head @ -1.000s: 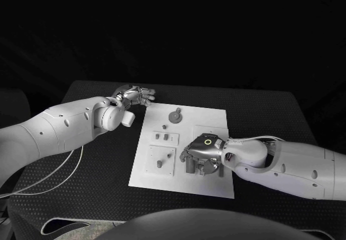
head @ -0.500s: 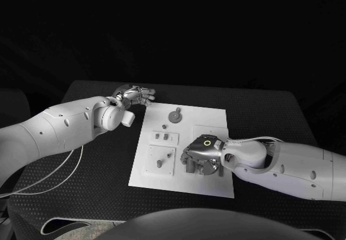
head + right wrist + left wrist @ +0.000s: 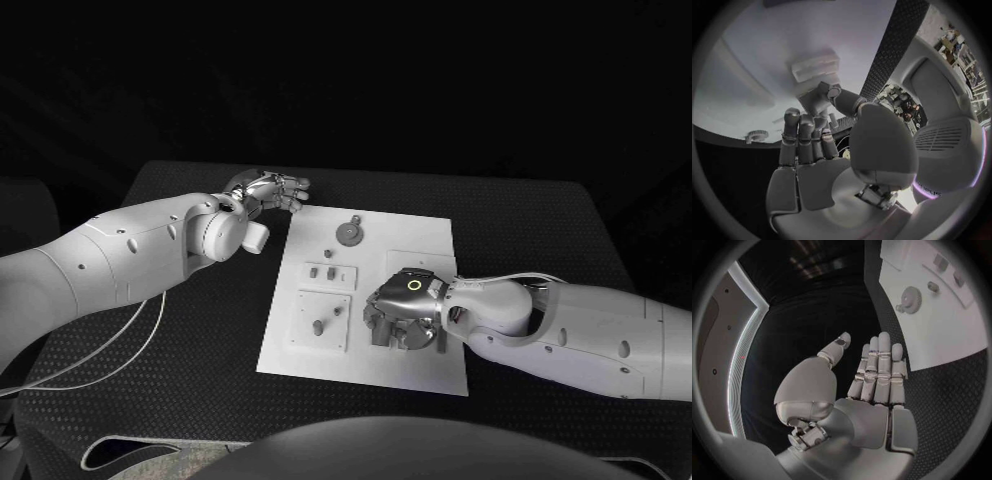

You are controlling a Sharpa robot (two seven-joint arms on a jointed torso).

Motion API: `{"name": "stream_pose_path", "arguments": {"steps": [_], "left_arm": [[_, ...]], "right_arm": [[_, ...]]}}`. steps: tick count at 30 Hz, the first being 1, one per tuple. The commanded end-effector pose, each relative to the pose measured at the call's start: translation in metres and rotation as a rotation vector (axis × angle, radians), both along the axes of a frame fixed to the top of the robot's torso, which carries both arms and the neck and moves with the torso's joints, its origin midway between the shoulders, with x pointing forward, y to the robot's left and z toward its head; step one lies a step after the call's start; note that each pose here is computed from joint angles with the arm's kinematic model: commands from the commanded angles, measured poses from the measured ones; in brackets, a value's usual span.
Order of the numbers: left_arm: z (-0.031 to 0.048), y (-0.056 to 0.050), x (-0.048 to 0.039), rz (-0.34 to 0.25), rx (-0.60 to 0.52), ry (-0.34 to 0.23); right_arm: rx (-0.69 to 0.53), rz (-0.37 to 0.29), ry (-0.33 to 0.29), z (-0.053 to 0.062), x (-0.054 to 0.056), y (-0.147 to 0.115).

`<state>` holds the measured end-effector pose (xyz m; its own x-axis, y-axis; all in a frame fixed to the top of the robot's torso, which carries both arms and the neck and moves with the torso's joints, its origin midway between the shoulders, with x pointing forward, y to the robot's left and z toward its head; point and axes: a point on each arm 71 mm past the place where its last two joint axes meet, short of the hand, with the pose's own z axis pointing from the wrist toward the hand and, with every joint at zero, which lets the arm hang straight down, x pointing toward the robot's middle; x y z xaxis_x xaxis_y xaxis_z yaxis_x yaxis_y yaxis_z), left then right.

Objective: Assemble the parts on the task board

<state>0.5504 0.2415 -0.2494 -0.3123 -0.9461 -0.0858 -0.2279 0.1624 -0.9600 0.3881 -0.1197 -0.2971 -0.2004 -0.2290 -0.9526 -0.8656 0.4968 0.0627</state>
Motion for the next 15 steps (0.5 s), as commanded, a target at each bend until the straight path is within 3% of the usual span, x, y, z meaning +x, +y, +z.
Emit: {"name": "stream_pose_path", "arguments": {"steps": [1, 15], "left_arm": [[0.0006, -0.0025, -0.0003, -0.015, -0.012, -0.001], [0.0004, -0.0029, -0.0006, -0.018, -0.012, 0.003]], "right_arm": [[-0.016, 0.006, -0.031, -0.0017, 0.0001, -0.0015], [-0.055, 0.010, -0.045, -0.0039, 0.0011, 0.0018]]}}
